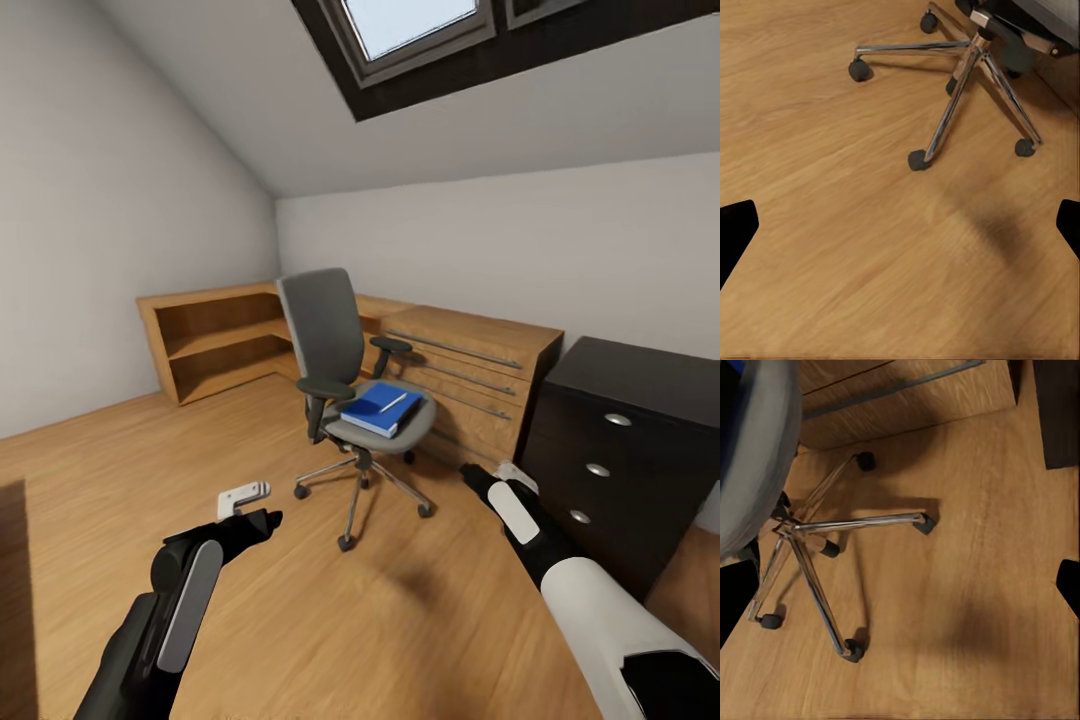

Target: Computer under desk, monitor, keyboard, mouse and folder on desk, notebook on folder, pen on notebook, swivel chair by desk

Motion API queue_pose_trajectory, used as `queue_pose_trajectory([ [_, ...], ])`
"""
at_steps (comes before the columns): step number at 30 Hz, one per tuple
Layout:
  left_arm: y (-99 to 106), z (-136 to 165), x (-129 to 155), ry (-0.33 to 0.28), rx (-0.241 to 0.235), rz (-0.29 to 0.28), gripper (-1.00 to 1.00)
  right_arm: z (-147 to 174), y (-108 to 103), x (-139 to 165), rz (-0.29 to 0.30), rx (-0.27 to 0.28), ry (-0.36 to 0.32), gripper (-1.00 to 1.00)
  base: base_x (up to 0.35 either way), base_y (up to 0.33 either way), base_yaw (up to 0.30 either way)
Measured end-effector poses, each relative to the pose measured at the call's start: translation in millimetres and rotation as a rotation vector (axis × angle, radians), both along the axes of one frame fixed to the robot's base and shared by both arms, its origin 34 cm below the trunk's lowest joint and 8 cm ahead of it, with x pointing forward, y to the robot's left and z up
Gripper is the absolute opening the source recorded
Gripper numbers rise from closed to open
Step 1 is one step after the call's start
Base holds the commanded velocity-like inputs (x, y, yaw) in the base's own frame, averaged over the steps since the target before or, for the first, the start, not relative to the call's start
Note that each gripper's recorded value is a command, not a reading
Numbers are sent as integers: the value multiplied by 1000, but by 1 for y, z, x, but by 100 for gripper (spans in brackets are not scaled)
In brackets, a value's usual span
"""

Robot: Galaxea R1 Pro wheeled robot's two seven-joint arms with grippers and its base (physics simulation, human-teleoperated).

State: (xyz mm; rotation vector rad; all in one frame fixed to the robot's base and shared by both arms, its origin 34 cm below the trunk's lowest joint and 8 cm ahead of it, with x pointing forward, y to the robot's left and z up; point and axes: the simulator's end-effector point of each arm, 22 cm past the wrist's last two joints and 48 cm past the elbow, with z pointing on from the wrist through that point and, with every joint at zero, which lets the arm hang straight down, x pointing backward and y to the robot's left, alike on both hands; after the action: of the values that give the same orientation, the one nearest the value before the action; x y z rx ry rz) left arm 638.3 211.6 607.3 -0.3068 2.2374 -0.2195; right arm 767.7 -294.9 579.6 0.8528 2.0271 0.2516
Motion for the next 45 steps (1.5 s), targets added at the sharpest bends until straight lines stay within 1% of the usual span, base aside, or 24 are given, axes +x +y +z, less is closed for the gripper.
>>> queue_pose_trajectory([
  [8, 0, 14, 5, 3, -1, 1, 100, 10, 0, 4, -2, -2, 12, 100, -316, 100, -132],
  [25, 0, 37, 14, 30, 0, 1, 100, 29, 0, 12, 2, -2, 39, 100, -323, 115, -20],
  [32, 0, 49, 17, 34, 0, 1, 100, 41, 0, 15, 3, -3, 44, 100, -324, 132, -200],
  [45, 0, 79, 22, 30, -1, 0, 100, 72, 3, 21, 11, -10, 36, 100, -324, 133, -277],
])
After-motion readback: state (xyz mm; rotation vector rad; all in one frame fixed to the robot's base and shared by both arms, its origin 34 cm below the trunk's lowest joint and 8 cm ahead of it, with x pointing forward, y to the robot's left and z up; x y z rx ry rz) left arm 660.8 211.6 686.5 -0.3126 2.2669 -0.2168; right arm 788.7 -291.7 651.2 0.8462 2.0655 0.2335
